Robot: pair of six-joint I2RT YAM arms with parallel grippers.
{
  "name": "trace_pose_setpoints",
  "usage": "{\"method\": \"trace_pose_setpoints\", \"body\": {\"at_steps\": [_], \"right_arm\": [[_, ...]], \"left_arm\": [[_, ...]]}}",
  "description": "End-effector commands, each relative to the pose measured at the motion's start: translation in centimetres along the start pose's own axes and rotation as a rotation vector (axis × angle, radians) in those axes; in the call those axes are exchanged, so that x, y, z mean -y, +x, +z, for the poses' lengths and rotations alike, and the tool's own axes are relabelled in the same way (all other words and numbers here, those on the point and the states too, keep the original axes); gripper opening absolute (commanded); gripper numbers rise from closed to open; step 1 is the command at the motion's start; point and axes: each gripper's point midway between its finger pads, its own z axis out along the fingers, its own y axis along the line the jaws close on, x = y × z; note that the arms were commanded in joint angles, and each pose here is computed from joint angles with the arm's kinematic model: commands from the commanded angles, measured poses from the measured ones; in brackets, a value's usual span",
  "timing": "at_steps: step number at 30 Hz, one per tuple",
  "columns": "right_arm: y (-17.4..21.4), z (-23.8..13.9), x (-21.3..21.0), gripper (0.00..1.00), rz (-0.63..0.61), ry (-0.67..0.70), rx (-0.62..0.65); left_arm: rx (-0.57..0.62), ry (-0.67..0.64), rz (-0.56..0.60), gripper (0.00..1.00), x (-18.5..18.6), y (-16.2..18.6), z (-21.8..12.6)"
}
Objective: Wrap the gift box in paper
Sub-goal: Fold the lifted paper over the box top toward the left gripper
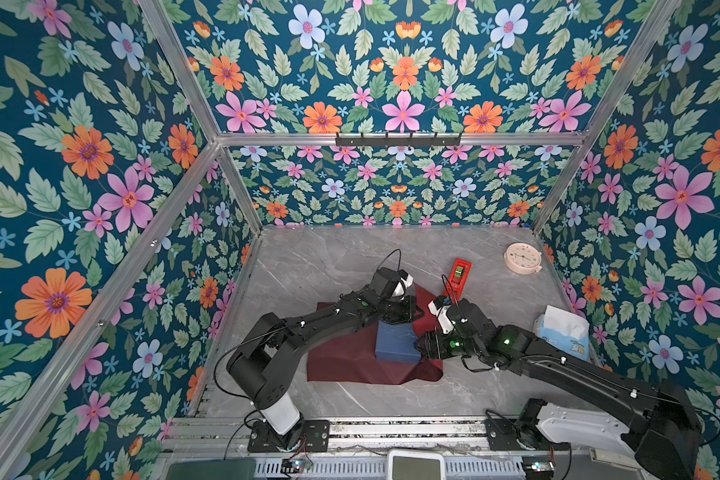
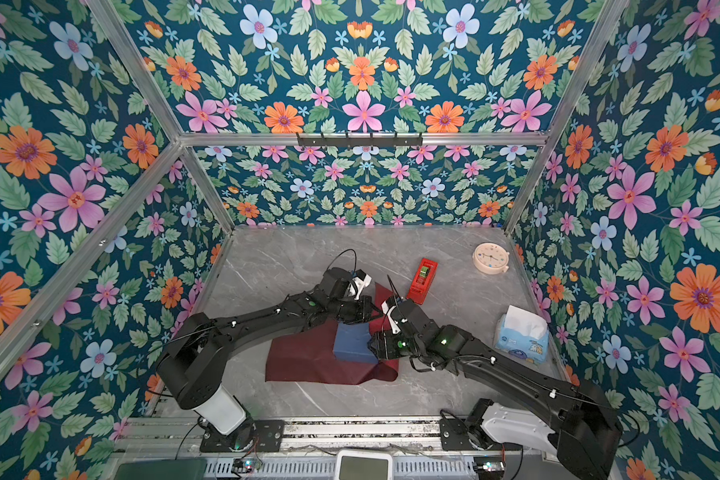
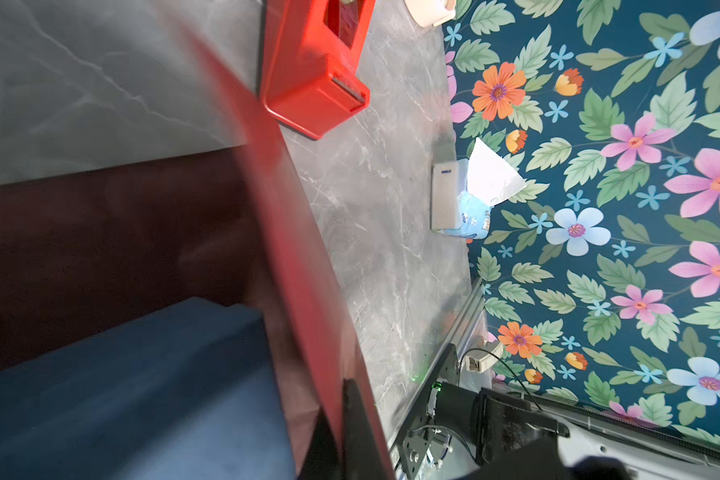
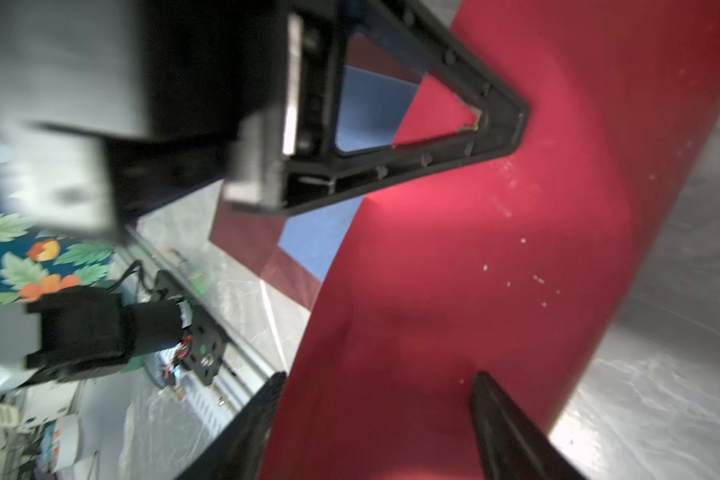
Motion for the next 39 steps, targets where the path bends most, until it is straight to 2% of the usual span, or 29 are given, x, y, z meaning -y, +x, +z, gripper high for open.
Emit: {"method": "trace_pose_setpoints", "body": {"at_steps": [1,4,7,16,23,29,39], "right_arm": [[0.9,-1.3,-0.4,0.8,-0.034,-0.052,-0.064],[-0.2,-2.4,-0.5,0.84,0.029,-0.144,-0.042],[-1.4,-2.9,0.4,0.86,0.097,-0.167,-0.005],[-2.9,-0.2,5.0,0.88,0.299,-0.004,0.017],[-3.7,2.0,6.1,0.91,0.332,0.037,0.005],[-3.9,3.8,5.8,0.98,0.338,0.0,-0.035],[-3.7,6.3,6.0,0.97,0.351,-0.013,-0.085]], "left_arm": [[0.004,0.044,0.048,0.0,0.3,-0.2,-0.8],[0.009,0.057,0.062,0.0,0.1,-0.2,-1.6],[0.016,0.052,0.057,0.0,-0.7,-0.3,-2.3],[0.038,0.036,0.025,0.0,-2.9,-0.3,-4.5],[0.062,0.0,-0.004,0.0,-5.0,-0.3,-6.4],[0.075,-0.039,-0.011,0.0,-6.5,-0.2,-7.4],[0.069,-0.062,-0.028,0.0,-7.7,0.0,-7.5]]}}
